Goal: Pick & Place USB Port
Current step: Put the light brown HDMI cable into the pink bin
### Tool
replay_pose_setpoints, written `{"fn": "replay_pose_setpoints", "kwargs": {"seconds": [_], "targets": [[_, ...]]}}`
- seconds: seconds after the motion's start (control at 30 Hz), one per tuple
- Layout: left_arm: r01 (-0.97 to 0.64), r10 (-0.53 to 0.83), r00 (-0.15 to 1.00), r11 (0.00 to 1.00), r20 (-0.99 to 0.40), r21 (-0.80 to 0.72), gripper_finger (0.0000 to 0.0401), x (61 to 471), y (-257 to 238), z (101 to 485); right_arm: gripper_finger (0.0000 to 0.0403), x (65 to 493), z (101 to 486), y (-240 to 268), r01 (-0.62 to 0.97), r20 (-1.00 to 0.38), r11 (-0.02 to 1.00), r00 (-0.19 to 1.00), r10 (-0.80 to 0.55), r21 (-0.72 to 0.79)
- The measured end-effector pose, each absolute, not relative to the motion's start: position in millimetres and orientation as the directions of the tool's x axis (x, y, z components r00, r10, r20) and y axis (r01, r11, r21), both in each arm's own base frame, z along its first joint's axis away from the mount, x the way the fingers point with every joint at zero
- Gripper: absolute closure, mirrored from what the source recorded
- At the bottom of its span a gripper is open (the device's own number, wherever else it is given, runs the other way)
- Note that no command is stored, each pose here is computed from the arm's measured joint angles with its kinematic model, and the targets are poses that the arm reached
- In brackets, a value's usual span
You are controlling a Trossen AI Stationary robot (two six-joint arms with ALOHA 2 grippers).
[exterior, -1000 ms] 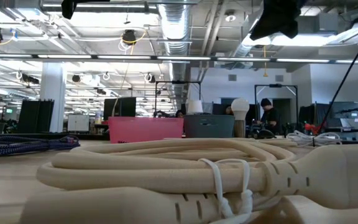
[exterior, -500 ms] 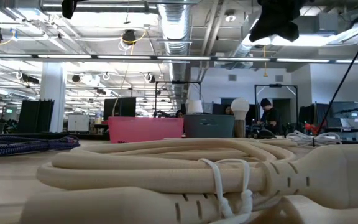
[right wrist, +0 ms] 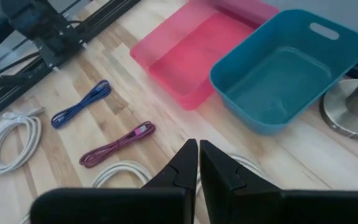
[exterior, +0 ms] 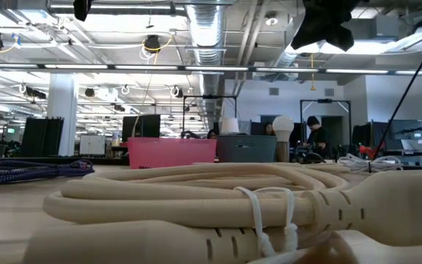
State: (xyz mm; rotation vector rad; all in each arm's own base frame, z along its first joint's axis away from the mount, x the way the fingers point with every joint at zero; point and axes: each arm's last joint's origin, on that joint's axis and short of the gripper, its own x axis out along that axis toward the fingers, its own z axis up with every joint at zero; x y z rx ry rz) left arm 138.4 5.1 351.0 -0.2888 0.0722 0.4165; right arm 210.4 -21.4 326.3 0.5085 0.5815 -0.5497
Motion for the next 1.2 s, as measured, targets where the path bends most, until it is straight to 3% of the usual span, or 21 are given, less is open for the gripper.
{"fn": "replay_pose_setpoints", "kwargs": {"seconds": [0.47, 0.7, 0.87, 1.07, 1.2], "targets": [[-0.384, 0.364, 0.923, 0.883, -0.122, -0.268, 0.0389, 139.2, 4.3, 351.6, 0.0392, 208.2, 324.7, -28.1, 0.635, -0.645, 0.721, 0.68, -0.349, 0.278], [-0.383, 0.365, 0.924, 0.883, -0.116, -0.271, 0.0389, 139.3, 4.4, 352.2, 0.0388, 195.3, 311.9, -23.9, 0.695, -0.786, 0.658, 0.565, -0.25, 0.29], [-0.382, 0.365, 0.924, 0.882, -0.112, -0.275, 0.0389, 139.4, 4.4, 352.6, 0.0331, 187.3, 306.2, -21.8, 0.72, -0.849, 0.643, 0.489, -0.201, 0.262], [-0.381, 0.366, 0.924, 0.879, -0.109, -0.285, 0.0389, 139.4, 4.4, 353.0, 0.0237, 186.7, 305.7, -21.8, 0.737, -0.852, 0.619, 0.482, -0.202, 0.27], [-0.381, 0.366, 0.924, 0.879, -0.108, -0.285, 0.0389, 139.4, 4.4, 353.0, 0.0196, 191.4, 300.4, -23.0, 0.769, -0.862, 0.588, 0.455, -0.226, 0.252]]}}
